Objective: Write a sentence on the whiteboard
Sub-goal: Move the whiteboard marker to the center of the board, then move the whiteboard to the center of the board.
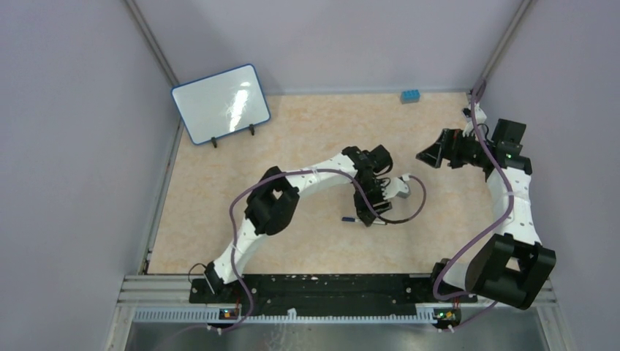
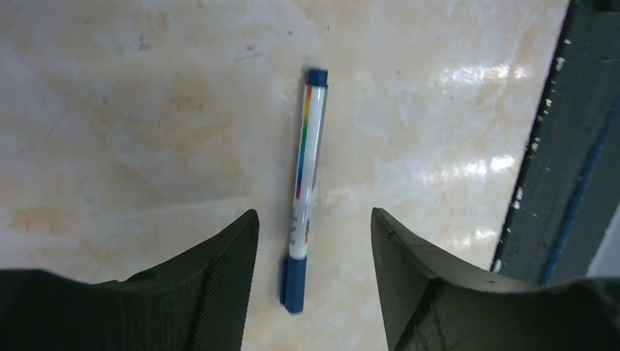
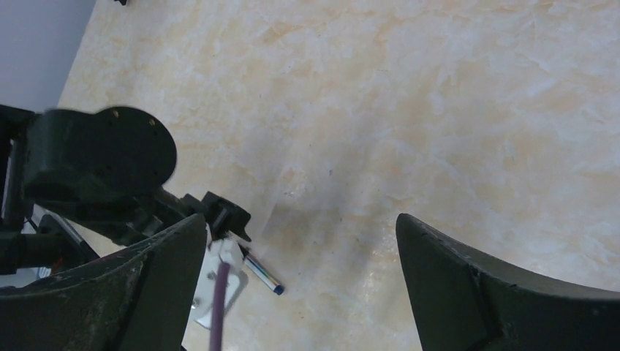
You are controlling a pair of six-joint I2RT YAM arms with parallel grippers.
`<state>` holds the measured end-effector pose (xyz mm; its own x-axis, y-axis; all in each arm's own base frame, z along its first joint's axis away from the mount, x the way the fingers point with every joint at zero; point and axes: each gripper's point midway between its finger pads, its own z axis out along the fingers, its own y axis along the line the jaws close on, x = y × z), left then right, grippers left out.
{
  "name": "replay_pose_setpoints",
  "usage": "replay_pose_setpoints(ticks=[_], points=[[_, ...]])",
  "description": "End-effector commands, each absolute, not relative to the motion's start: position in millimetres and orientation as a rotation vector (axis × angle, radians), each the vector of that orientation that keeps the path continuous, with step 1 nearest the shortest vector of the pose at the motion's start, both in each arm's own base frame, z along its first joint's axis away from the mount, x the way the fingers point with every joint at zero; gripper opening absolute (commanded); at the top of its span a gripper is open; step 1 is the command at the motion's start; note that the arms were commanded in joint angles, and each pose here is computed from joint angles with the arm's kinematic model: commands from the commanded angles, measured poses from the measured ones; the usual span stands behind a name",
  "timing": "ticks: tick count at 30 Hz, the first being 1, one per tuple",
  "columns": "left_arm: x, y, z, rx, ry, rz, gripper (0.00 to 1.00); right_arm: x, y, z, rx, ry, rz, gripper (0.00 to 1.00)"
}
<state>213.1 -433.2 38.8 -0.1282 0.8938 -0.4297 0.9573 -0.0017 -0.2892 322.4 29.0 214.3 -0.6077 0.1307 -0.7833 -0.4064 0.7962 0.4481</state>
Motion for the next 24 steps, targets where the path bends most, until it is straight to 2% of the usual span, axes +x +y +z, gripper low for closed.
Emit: replay_pose_setpoints(ticks=[1,5,7,16,18,21,24], points=[[232.7,-404.6,123.2,1.843,2.082,-0.921,0.65,320.2,33.3,225.3,-0.247,2.037,0.794,0.97],[275.2,-342.3,142.7,1.786,2.075,-0.767,0.68,316.5,36.4,221.8,-0.263,2.040,0.816,0.97],[307.7,-292.1,144.2,1.753,2.091,-0.621,0.68,315.0,37.7,221.8,-0.271,2.039,0.826,0.96],[417.9,-103.5,128.7,1.707,2.105,-0.040,0.67,312.3,42.3,221.8,-0.280,2.030,0.864,0.96],[445.5,-73.7,124.8,1.601,2.153,0.098,0.65,311.9,42.6,220.4,-0.279,2.033,0.866,0.96],[470.5,-50.9,118.4,1.335,2.289,0.064,0.64,311.5,42.5,219.6,-0.280,2.033,0.865,0.96],[493.0,-29.0,110.9,0.924,2.433,0.041,0.62,311.3,42.6,219.3,-0.282,2.034,0.864,0.96]])
